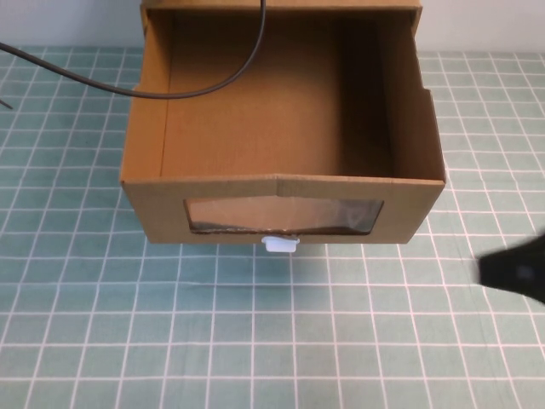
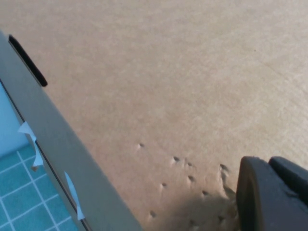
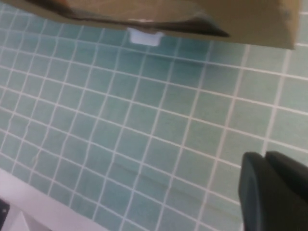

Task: Close the shoe box
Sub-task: Close the shoe box with your right arm

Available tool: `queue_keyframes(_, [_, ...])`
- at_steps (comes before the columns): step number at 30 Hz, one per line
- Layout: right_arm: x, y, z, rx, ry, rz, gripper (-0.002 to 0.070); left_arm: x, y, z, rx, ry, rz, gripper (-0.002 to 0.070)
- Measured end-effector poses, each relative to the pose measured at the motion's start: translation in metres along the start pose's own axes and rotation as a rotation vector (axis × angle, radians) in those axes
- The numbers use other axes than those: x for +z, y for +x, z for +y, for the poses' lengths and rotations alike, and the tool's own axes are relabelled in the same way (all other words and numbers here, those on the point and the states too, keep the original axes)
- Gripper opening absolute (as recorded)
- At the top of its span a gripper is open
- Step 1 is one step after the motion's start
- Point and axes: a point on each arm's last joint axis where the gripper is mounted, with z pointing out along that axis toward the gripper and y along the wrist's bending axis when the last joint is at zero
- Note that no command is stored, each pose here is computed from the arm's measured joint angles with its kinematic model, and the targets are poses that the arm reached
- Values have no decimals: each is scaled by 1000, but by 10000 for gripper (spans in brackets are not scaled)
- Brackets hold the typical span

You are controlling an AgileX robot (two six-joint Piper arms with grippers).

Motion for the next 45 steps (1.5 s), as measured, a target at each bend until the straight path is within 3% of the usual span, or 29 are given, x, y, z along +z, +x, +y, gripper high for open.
queue_keyframes(7, [38, -21, 54, -161, -102, -56, -11, 0, 0, 0, -4, 0, 0, -5])
queue_keyframes(11, [61, -31, 68, -183, -113, -119, -11, 0, 0, 0, -4, 3, 4, -5])
queue_keyframes(20, [104, -63, 71, -180, -78, -172, -11, 0, 1, -1, -4, 7, 9, -5])
queue_keyframes(34, [117, -122, 73, -207, -45, -278, -11, 0, 1, -1, -7, 12, 11, -5])
queue_keyframes(45, [143, -172, 54, -195, 10, -321, -11, 0, 1, -1, -7, 11, 9, -5])
